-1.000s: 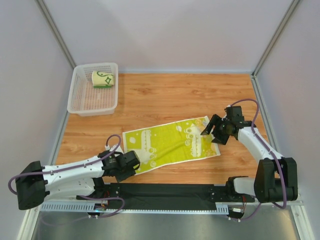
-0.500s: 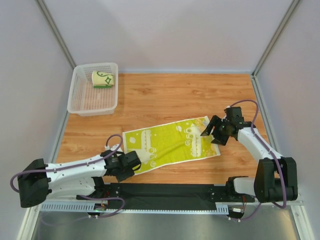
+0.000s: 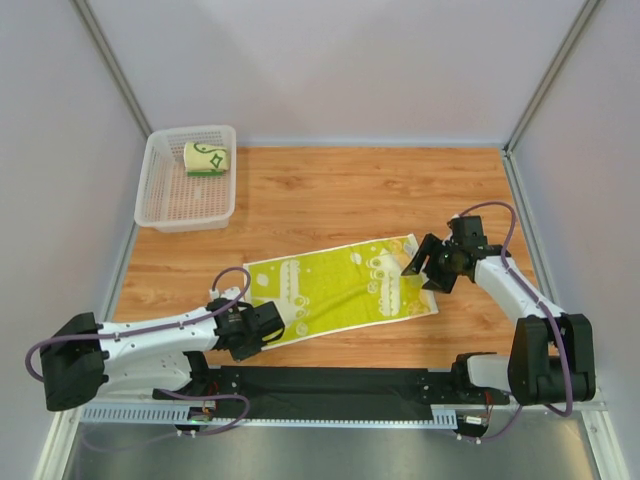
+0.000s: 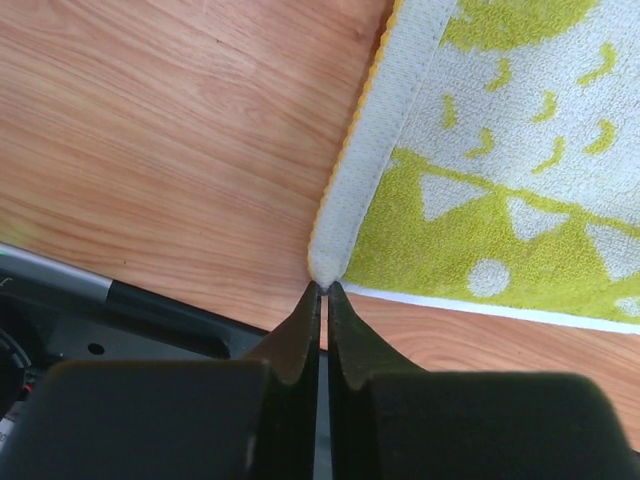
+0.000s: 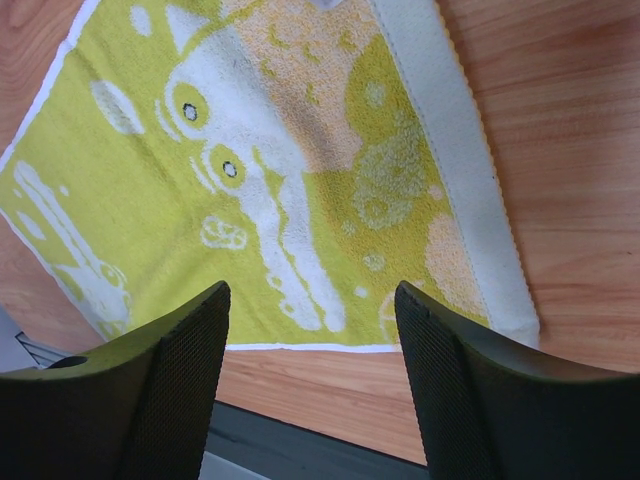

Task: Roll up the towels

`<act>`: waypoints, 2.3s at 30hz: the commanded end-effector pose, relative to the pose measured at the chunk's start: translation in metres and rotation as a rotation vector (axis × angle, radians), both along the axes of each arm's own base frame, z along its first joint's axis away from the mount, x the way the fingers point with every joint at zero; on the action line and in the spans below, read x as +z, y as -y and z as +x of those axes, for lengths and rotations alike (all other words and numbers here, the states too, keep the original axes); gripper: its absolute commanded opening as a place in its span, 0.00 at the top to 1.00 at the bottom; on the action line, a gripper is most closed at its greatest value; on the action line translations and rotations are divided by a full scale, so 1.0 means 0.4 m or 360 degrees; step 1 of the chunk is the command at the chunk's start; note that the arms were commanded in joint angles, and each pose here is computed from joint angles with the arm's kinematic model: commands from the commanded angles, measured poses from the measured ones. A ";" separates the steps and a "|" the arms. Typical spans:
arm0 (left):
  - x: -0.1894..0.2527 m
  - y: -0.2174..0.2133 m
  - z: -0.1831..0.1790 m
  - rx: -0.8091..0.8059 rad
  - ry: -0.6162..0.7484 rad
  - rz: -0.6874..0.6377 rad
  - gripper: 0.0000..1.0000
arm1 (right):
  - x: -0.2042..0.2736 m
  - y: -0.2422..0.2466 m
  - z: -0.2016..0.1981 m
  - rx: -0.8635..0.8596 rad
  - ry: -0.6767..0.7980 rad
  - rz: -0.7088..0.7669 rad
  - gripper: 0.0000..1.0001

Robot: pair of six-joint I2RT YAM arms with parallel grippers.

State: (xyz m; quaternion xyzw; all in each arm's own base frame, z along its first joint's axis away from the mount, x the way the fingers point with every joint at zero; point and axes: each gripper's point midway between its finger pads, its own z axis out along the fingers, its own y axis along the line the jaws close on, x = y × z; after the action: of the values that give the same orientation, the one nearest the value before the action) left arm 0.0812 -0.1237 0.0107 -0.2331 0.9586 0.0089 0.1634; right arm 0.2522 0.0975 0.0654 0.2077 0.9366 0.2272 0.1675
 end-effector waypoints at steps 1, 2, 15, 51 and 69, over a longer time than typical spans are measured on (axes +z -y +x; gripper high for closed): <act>-0.007 -0.045 0.016 0.0005 0.0068 0.0136 0.99 | 0.008 -0.001 0.010 0.0006 0.0054 0.0011 0.32; -0.005 -0.046 0.017 0.0001 0.0074 0.0136 1.00 | 0.010 -0.001 0.011 0.0003 0.0058 0.0010 0.32; 0.054 -0.044 0.092 -0.0106 0.0181 0.0052 1.00 | -0.068 0.130 -0.035 -0.0390 -0.0121 -0.0082 0.31; 0.081 -0.046 0.137 -0.0130 0.0203 -0.0024 1.00 | -0.125 0.046 -0.260 -0.0366 -0.0299 0.0085 0.52; 0.082 -0.054 0.130 -0.0126 0.0198 -0.0018 1.00 | -0.132 0.059 -0.229 -0.0409 -0.0317 0.0036 0.57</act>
State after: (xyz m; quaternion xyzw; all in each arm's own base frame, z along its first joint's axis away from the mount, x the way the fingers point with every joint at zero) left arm 0.1300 -0.1015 0.0341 -0.1982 0.9567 -0.0108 0.2131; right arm 0.1575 0.0807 0.0161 0.3443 0.9098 0.2130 0.0914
